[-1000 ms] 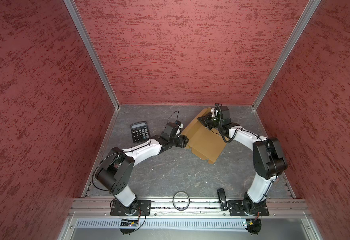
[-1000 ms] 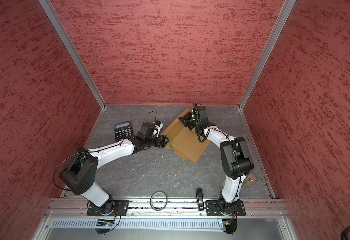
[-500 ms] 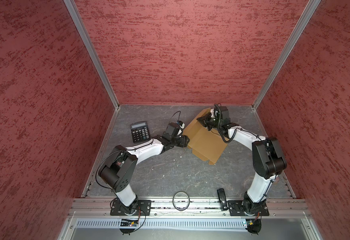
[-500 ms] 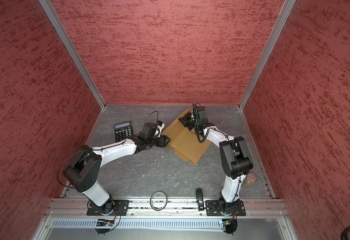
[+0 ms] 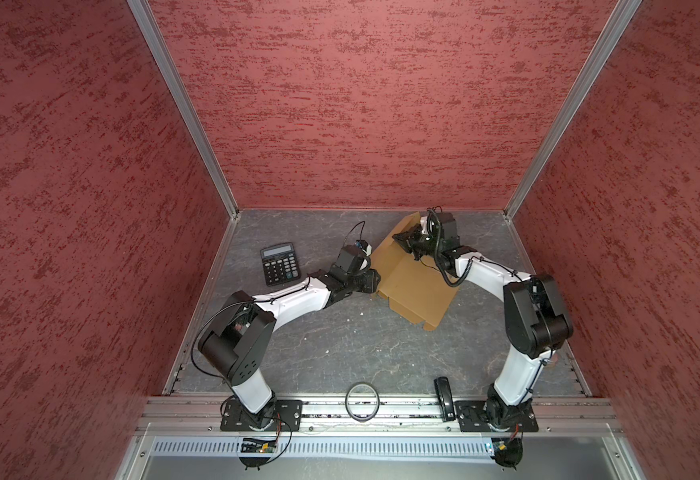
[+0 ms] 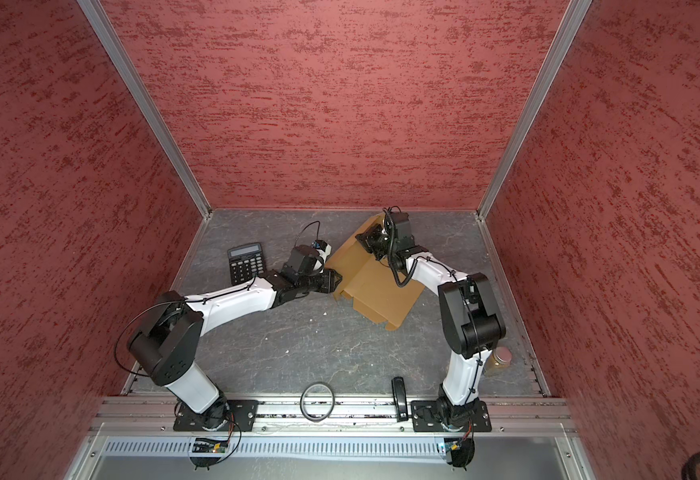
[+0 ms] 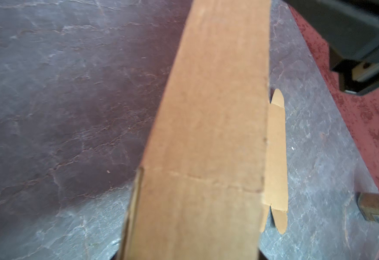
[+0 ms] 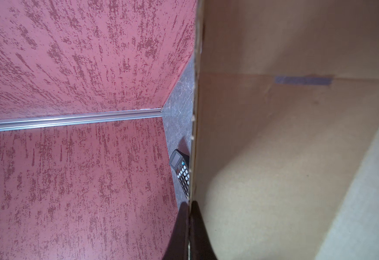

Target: Fold the paper box

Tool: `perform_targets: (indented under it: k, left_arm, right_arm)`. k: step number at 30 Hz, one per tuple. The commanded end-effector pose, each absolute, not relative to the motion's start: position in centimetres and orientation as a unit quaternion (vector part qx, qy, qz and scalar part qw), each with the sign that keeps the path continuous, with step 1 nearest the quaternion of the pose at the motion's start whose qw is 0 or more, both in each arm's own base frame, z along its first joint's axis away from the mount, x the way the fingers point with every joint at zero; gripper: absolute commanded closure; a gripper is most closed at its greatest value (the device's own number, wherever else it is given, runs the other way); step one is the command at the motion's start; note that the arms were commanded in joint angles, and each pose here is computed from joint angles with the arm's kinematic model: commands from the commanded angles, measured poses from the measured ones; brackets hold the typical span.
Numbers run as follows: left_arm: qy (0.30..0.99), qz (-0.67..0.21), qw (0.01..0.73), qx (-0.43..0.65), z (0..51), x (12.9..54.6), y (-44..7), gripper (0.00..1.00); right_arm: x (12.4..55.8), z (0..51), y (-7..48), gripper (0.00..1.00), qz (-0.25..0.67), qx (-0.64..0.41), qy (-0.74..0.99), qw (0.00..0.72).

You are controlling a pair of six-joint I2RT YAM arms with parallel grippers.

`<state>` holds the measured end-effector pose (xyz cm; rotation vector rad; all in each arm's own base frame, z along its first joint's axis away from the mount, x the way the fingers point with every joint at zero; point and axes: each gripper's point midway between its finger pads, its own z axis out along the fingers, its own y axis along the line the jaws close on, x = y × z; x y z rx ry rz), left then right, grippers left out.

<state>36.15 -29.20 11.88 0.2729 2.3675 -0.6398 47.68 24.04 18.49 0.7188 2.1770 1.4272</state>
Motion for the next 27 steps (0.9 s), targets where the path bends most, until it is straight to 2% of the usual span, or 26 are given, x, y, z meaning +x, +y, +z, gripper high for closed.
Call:
perform_targets:
  k: [1, 13, 27]
  left_arm:
    - [0.911, -0.209, 0.342, 0.094, 11.9, 37.0, -28.5, 0.59]
    - [0.910, -0.078, 0.387, 0.130, 12.3, 38.1, -25.5, 0.69]
    - [0.890, 0.017, 0.417, 0.181, 12.0, 37.8, -26.3, 0.76]
  right_arm:
    - [47.8, 19.8, 24.5, 0.97, 0.524, 0.256, 0.778, 0.236]
    - [47.5, 19.5, 24.9, 0.94, 0.537, 0.245, 0.773, 0.234]
    - [48.0, 17.5, 25.9, 0.91, 0.557, 0.233, 0.766, 0.220]
